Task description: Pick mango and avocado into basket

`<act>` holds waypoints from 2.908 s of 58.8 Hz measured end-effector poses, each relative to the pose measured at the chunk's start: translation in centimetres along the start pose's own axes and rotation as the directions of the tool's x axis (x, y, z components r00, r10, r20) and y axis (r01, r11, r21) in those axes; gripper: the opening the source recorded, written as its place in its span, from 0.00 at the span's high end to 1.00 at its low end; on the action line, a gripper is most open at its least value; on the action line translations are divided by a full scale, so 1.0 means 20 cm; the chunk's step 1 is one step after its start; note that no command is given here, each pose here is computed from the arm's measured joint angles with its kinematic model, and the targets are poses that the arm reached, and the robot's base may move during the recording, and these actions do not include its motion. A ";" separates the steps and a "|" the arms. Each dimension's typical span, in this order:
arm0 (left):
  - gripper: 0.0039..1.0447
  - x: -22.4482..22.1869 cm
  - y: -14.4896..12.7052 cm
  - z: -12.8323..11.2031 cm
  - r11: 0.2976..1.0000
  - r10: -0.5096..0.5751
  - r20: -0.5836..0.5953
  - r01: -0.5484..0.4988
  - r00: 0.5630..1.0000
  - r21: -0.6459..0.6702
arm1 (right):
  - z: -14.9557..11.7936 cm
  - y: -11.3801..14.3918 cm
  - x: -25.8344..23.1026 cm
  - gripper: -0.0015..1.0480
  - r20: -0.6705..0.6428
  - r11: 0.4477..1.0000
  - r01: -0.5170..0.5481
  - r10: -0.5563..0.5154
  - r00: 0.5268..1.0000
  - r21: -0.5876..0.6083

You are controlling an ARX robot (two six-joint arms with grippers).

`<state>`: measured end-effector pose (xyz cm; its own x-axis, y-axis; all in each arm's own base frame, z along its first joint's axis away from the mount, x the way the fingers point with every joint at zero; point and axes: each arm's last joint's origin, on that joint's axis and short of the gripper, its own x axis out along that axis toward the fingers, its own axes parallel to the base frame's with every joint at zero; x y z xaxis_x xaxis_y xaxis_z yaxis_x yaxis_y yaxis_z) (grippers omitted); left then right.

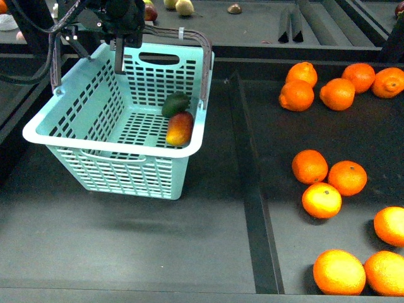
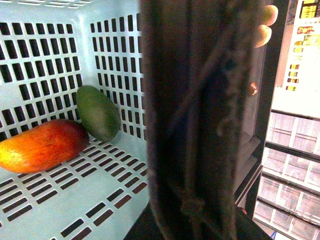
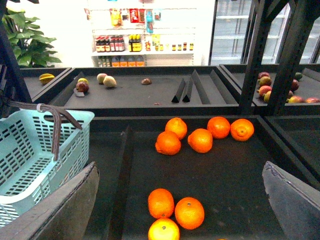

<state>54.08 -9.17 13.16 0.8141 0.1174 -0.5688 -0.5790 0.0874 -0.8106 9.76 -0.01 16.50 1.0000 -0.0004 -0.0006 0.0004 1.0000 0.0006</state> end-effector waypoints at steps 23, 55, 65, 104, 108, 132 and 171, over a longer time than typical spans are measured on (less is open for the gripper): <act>0.60 -0.12 0.15 0.06 0.997 0.043 0.033 -0.041 0.999 -0.067 | 0.00 0.00 0.00 0.07 0.000 1.000 0.000 0.000 1.000 0.000; 0.33 -0.76 0.32 0.43 0.830 -0.363 -0.039 0.342 0.931 0.440 | 0.00 0.00 0.00 0.07 0.000 1.000 0.000 0.000 1.000 0.000; 0.67 -1.06 0.47 0.47 0.243 -0.591 -0.053 0.240 0.805 0.940 | 0.00 0.00 0.00 0.07 0.000 1.000 0.000 0.000 1.000 0.000; 0.97 -1.49 0.96 0.56 0.100 -0.568 -0.047 0.126 0.822 0.987 | 0.00 0.00 0.00 0.07 0.000 1.000 0.000 0.000 1.000 0.000; 0.97 -1.52 0.98 0.56 0.098 -0.566 -0.048 0.126 0.823 0.987 | 0.00 0.00 0.00 0.07 0.000 1.000 0.000 0.000 1.000 0.000; 0.97 -1.67 1.05 0.57 0.094 -0.581 -0.045 0.123 0.813 0.988 | 0.00 0.00 0.00 0.07 0.000 1.000 0.000 0.000 1.000 0.000; 0.97 -1.81 1.10 0.58 0.093 -0.600 -0.042 0.122 0.799 0.988 | 0.00 0.00 0.00 0.07 0.000 1.000 0.000 0.000 1.000 0.000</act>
<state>11.37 0.00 17.43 0.9997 -0.0004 0.0261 0.0006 1.0000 -0.0078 9.76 -0.01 16.50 1.0000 -0.0004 -0.0006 0.0004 1.0000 0.0006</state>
